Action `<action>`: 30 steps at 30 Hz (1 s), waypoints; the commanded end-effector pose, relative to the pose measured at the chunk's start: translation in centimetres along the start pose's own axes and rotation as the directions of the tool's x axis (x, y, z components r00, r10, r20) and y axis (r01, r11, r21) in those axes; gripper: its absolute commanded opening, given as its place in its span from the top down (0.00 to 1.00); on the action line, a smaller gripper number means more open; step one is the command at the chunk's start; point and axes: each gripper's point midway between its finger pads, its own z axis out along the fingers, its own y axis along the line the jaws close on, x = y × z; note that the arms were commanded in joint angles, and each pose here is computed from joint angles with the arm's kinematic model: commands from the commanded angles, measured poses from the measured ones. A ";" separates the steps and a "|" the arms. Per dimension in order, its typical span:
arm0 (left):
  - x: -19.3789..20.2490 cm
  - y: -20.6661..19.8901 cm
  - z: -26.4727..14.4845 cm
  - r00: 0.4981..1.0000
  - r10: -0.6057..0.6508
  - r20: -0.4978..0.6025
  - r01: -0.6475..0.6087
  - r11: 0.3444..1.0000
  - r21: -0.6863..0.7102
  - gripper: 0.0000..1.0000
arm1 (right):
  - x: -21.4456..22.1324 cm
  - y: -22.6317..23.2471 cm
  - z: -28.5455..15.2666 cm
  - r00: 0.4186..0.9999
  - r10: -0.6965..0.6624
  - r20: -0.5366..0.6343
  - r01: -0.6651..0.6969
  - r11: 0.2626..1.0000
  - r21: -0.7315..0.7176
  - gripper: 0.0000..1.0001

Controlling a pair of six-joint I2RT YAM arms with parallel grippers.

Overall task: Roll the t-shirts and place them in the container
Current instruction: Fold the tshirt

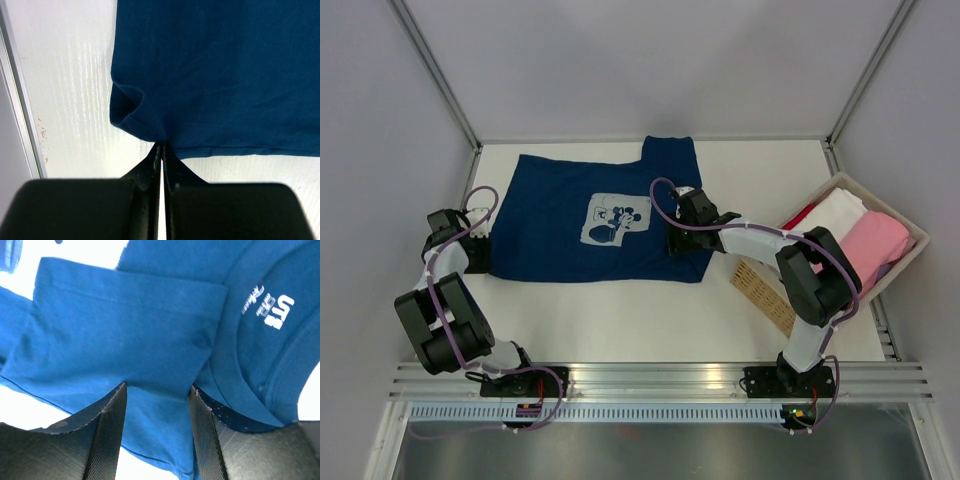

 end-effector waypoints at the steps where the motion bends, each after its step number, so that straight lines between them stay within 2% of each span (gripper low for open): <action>1: -1.4 0.4 -0.2 0.999 0.031 0.037 -0.032 0.999 0.012 0.98 | -2.0 1.3 0.4 0.997 -0.001 0.071 0.005 0.999 -0.052 0.43; 3: -1.5 0.4 -0.1 0.999 0.030 0.039 -0.030 0.999 0.014 0.98 | -2.1 1.2 0.8 0.997 0.001 0.071 0.002 0.999 -0.052 0.43; 6: -1.7 0.3 -0.2 0.999 0.029 0.046 -0.029 0.999 0.019 0.98 | -2.5 0.6 1.2 0.997 0.017 0.077 -0.015 1.000 -0.023 0.60; 7: -1.7 0.3 -0.2 0.999 0.025 0.044 -0.026 0.999 0.019 0.98 | -2.6 0.4 1.2 0.997 0.020 0.079 -0.019 1.000 -0.013 0.86; 8: -2.1 0.4 -0.4 0.998 0.023 0.054 -0.024 1.000 0.015 0.98 | -3.0 0.0 0.7 0.995 0.023 0.095 -0.024 1.000 0.008 1.00; 13: -4.8 0.6 -1.5 0.991 0.033 0.132 -0.037 0.999 0.028 0.98 | -3.9 -2.0 -2.4 0.985 0.008 0.171 -0.029 0.992 0.120 1.00; 14: -5.5 0.2 -1.7 0.988 0.035 0.151 -0.043 0.998 0.052 0.98 | -4.8 -1.9 -3.8 0.978 0.005 0.211 -0.031 0.992 0.120 1.00; 19: -8.9 -0.8 -2.3 0.975 0.033 0.219 -0.061 0.990 0.124 0.98 | -5.6 -2.2 -5.4 0.966 -0.025 0.257 -0.010 0.991 0.133 1.00; 26: -12.0 -0.6 0.0 0.978 0.009 0.207 -0.044 0.985 0.166 0.98 | -8.2 -3.8 -5.7 0.949 -0.061 0.308 -0.015 0.971 0.238 1.00; 30: -14.1 -1.3 0.7 0.974 0.054 0.218 -0.090 0.983 0.159 0.98 | -9.3 -4.1 -5.7 0.945 -0.066 0.322 -0.024 0.963 0.267 1.00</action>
